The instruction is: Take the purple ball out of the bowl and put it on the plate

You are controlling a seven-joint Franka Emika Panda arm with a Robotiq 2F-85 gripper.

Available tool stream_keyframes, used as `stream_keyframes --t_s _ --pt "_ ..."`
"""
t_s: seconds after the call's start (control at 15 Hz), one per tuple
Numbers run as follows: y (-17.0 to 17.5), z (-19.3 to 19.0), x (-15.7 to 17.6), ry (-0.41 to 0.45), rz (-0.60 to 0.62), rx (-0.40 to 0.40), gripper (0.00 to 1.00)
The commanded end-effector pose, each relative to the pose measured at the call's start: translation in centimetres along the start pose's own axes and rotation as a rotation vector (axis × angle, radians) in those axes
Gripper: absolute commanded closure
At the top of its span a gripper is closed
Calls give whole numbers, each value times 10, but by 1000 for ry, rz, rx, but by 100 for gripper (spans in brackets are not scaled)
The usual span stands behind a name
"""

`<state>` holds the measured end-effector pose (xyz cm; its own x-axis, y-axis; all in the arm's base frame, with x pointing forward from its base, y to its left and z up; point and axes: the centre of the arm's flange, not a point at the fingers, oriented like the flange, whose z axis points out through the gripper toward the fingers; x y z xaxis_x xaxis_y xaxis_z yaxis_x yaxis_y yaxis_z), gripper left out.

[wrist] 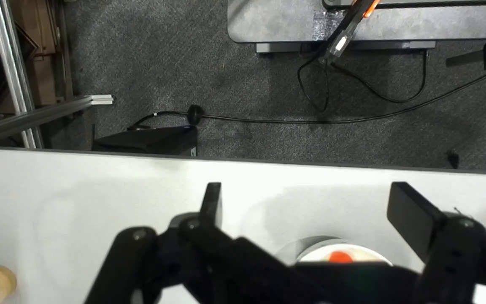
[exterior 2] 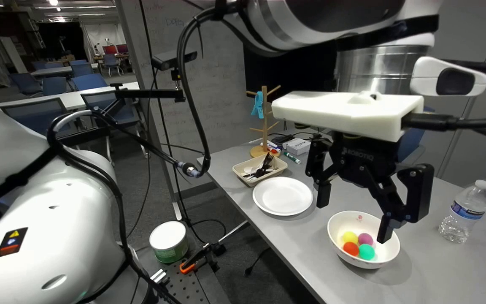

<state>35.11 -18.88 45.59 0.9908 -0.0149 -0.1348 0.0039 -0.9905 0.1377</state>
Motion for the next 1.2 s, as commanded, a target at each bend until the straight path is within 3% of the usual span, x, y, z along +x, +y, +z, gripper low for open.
stream_keyframes --t_s 0.0,0.2,0.27,0.47,0.53,1.13 --pt "-2 3 1 47 -7 47 0" --pt "-4 4 1 58 5 79 0" --pt "-48 -22 -26 61 32 60 0" --pt "-83 -46 -15 62 53 40 0" --pt "-53 -25 -4 43 32 44 0" --pt "-58 -25 5 36 43 43 0"
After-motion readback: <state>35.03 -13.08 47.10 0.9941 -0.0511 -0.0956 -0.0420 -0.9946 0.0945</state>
